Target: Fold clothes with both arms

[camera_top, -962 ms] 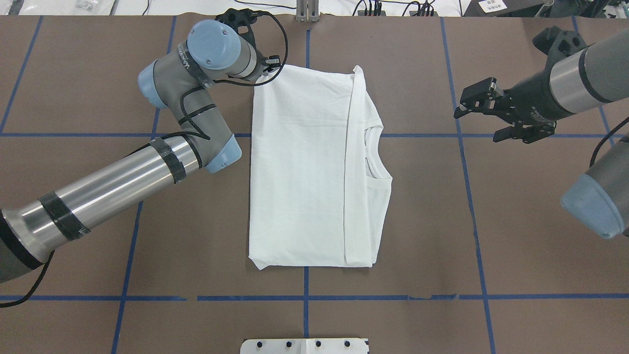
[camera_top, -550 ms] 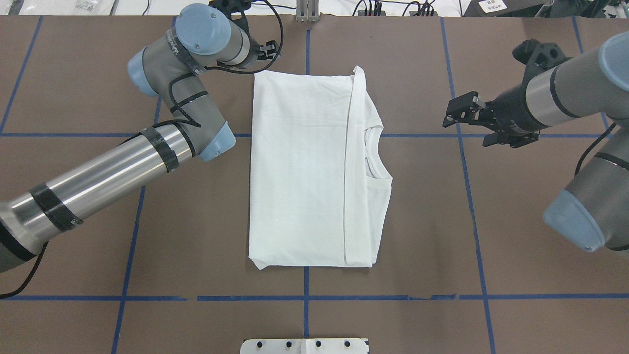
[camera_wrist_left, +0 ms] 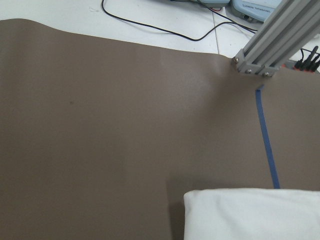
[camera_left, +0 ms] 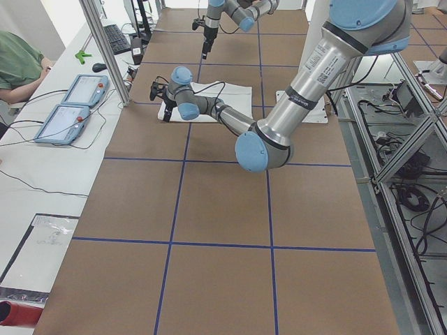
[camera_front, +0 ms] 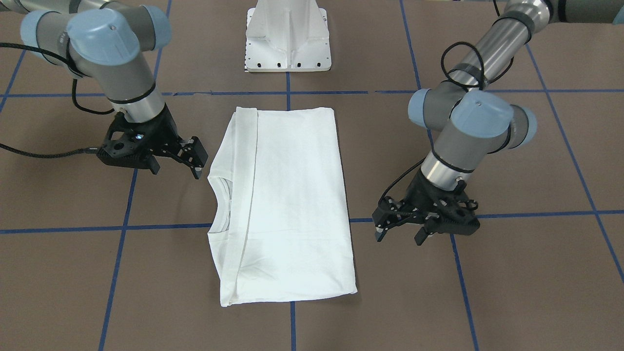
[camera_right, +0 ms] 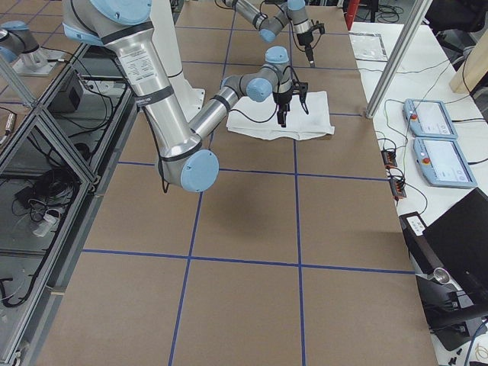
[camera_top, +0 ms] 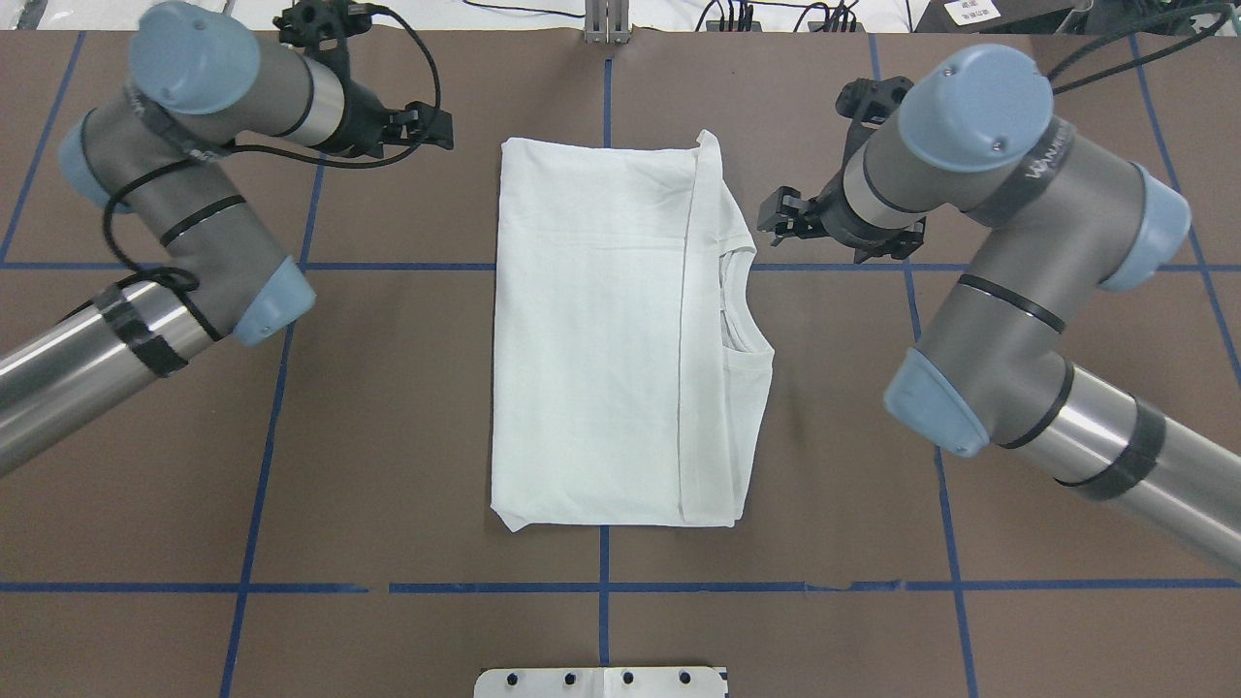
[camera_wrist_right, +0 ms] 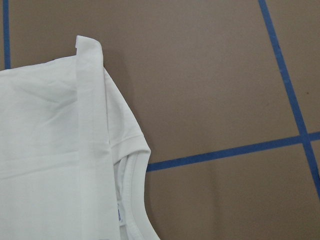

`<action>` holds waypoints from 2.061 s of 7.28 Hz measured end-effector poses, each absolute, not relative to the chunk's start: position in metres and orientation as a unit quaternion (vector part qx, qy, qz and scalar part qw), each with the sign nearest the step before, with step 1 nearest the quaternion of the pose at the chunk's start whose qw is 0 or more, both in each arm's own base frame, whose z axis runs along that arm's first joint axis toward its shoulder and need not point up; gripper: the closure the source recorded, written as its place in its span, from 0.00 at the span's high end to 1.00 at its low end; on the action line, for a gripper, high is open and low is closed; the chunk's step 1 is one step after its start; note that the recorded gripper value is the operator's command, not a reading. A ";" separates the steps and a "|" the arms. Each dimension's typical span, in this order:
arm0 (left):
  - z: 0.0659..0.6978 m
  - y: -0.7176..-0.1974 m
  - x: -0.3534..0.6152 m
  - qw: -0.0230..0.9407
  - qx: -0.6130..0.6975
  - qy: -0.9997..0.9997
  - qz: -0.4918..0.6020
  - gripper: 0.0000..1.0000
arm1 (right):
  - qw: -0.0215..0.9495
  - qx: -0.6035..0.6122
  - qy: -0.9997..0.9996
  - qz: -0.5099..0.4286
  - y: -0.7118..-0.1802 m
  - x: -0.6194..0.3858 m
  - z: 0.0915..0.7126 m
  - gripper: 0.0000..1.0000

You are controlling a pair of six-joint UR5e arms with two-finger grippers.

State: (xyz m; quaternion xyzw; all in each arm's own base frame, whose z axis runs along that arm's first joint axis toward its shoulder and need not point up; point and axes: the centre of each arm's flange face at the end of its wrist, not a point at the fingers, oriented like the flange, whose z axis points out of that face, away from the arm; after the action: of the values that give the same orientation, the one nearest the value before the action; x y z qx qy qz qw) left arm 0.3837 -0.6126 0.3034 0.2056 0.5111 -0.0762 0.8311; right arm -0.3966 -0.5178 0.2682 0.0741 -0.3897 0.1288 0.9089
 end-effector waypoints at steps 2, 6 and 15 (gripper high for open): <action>0.319 -0.549 0.328 0.819 0.213 0.529 -0.061 1.00 | 0.926 0.086 -0.354 0.104 -0.560 -0.447 0.265 1.00; 0.311 -0.446 0.252 0.798 0.210 0.564 -0.027 1.00 | 0.935 0.100 -0.332 0.078 -0.605 -0.534 0.252 1.00; 0.305 -0.441 0.251 0.794 0.211 0.569 -0.022 1.00 | 0.951 0.123 -0.282 0.020 -0.613 -0.571 0.292 1.00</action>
State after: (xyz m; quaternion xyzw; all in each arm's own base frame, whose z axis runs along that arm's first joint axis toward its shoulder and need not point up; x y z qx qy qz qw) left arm 0.2509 -0.4411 0.3049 0.2108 0.5695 -0.0216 0.7942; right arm -0.5706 -0.6126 0.2920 0.1231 -0.2820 0.0202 0.9513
